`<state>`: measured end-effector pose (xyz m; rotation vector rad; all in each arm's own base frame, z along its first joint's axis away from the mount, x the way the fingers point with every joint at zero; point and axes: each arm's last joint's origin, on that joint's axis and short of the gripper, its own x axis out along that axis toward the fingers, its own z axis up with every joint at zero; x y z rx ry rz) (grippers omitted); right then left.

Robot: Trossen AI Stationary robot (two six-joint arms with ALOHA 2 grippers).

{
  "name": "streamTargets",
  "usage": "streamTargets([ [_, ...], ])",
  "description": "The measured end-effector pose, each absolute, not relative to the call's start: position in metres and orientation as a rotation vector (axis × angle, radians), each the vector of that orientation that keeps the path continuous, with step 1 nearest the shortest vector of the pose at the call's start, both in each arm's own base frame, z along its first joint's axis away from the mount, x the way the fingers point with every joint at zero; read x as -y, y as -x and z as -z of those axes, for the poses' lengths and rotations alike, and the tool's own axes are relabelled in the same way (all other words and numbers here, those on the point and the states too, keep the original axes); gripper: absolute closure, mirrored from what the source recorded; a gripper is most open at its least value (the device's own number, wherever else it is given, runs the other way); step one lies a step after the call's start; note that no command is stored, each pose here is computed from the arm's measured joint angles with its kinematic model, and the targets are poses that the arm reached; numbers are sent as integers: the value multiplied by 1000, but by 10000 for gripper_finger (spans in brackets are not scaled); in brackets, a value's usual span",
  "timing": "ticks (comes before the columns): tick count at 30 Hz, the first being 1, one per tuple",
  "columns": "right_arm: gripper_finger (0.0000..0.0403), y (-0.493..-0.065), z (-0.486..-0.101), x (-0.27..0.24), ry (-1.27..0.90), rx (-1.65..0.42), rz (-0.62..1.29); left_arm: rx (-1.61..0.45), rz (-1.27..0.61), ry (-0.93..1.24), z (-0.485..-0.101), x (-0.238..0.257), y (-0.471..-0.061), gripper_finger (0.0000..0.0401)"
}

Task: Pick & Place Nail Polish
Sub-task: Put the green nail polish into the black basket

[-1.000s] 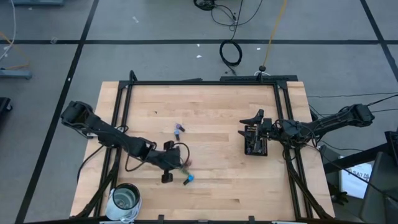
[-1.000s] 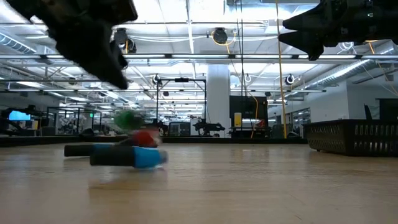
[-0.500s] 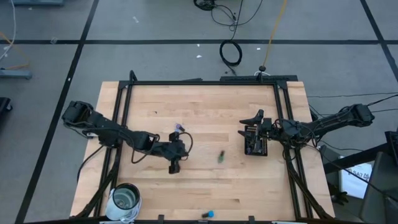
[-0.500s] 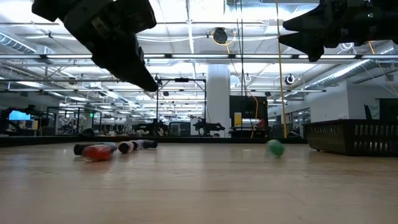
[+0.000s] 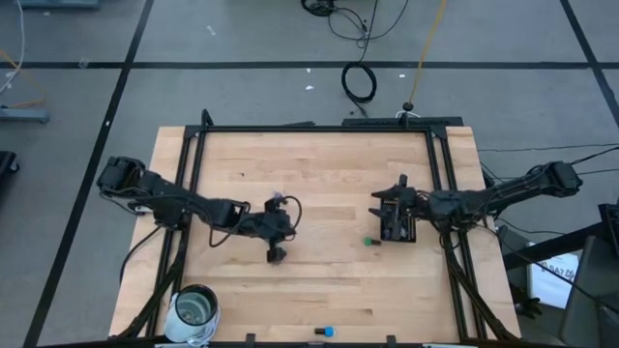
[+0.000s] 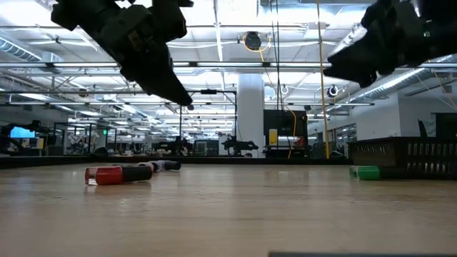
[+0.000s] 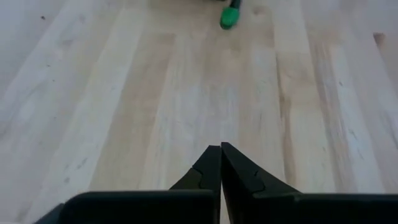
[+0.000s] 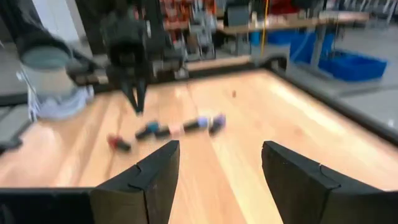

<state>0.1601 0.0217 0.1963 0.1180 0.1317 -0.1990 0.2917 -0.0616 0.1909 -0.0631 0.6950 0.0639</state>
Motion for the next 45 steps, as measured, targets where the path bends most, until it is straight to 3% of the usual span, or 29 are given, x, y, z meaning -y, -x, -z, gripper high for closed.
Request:
streamTargets([
  [6, 188, -173, -199, -31, -92, -320, 181, -674, -78, 42, -193, 53, -295, 374],
  [15, 167, -219, -199, -58, 8, -1037, 255, -667, -106, -17, -194, 36, -298, 370],
  [19, 164, -240, -191, -71, 37, -1225, 216, -667, -126, -13, -194, 29, -299, 369],
  [25, 173, -252, -182, -80, -73, -1316, 108, -668, -138, -8, -194, 25, -299, 368],
  [45, 179, -242, -155, -78, -122, -1342, 102, -669, -135, -7, -194, 26, -299, 370],
])
